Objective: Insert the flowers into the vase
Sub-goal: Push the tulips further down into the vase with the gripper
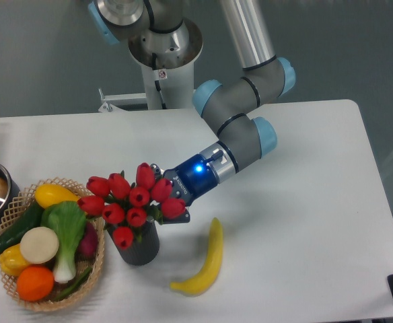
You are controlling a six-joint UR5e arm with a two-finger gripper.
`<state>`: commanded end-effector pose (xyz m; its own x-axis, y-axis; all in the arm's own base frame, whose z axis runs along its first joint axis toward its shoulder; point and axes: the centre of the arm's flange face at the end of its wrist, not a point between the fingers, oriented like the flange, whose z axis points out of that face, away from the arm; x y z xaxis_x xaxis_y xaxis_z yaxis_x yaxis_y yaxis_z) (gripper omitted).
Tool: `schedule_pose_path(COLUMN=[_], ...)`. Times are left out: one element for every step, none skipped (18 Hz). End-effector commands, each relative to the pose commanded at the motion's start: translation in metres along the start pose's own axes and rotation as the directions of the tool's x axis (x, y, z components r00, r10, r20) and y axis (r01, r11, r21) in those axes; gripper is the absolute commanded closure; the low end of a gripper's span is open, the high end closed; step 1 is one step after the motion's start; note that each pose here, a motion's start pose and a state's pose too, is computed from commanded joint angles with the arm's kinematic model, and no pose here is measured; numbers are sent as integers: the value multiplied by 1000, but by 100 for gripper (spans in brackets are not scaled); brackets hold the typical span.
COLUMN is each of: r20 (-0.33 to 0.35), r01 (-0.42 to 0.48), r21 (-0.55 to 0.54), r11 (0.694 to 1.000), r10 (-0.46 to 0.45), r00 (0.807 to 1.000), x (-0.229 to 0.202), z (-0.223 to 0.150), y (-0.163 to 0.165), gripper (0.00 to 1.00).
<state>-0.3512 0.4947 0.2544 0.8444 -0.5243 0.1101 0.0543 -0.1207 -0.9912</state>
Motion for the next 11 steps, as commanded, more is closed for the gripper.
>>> schedule_pose_path(r20=[0,0,0,0,0,0,0,0,0,0,0], r01=[1,2,3,0,0,0,0,0,-2,-2,-2], r21=[0,0,0,0,0,0,0,0,0,0,0], r11=[1000,1000,1000,1000,1000,1000,1000,1000,1000,1000,1000], r10=[-1,-2,-3,0,0,0,0,0,2,2,2], r00=[1000,1000,1000,1000,1000,1000,1000,1000,1000,1000,1000], x=[0,0,0,0,0,0,0,0,0,0,0], z=[0,0,0,0,0,0,0,0,0,0,0], y=[1,1,1,0,0,0,0,-1,-2,-2,-1], gripper=[61,59,58,58,58,58,58,58,59,59,57])
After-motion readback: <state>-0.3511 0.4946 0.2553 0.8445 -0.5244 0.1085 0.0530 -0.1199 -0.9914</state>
